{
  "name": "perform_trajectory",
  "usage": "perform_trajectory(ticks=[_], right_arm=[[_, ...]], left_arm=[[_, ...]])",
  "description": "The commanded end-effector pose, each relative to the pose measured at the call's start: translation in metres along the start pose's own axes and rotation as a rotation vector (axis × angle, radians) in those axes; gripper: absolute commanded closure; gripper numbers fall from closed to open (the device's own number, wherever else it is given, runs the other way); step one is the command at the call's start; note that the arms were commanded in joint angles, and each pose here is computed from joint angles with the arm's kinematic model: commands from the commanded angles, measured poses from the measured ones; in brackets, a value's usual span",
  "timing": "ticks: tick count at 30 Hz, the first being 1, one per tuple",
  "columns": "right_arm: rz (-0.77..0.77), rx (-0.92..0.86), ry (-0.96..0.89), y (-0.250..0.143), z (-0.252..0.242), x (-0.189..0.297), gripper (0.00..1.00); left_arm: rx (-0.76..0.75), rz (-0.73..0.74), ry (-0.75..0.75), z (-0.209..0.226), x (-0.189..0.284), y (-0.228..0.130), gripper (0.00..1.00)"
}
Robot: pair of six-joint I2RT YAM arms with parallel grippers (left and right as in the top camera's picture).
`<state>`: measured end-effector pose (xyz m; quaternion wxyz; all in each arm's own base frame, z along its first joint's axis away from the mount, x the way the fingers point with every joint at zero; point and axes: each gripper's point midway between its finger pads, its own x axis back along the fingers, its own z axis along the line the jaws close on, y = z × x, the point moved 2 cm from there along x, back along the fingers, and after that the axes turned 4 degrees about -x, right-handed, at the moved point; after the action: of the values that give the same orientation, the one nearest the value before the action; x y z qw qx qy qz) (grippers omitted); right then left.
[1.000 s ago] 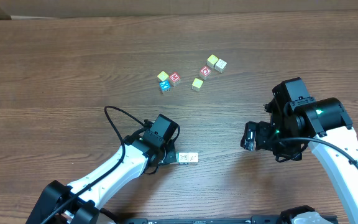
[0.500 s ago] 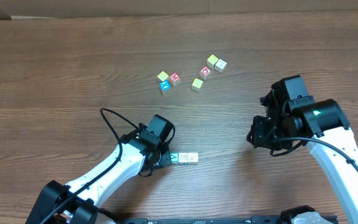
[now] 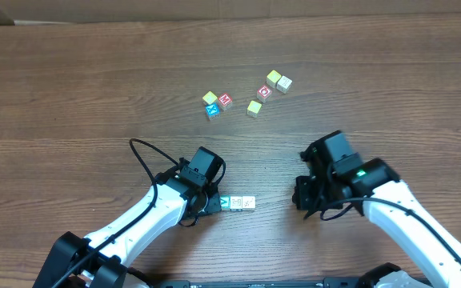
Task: Flip 5 blocks
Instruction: 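Move the right gripper left toward the '6' end of the row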
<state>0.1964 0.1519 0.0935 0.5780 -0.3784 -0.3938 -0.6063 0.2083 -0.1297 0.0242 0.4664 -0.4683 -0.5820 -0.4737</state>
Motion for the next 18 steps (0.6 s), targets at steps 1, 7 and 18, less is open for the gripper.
perform_trajectory(ticks=[1,7,18], right_arm=[[-0.018,0.002,-0.095,-0.002,-0.003,-0.015,0.92],[-0.038,0.012,-0.188,-0.002,0.003,-0.042,0.96],[-0.033,-0.098,-0.231,0.002,0.002,-0.075,0.96]], left_arm=[[-0.015,0.012,-0.001,0.001,-0.002,-0.002,0.96],[-0.023,0.025,-0.019,-0.002,-0.002,-0.004,0.96],[-0.023,0.025,-0.020,-0.002,-0.002,-0.004,0.96]])
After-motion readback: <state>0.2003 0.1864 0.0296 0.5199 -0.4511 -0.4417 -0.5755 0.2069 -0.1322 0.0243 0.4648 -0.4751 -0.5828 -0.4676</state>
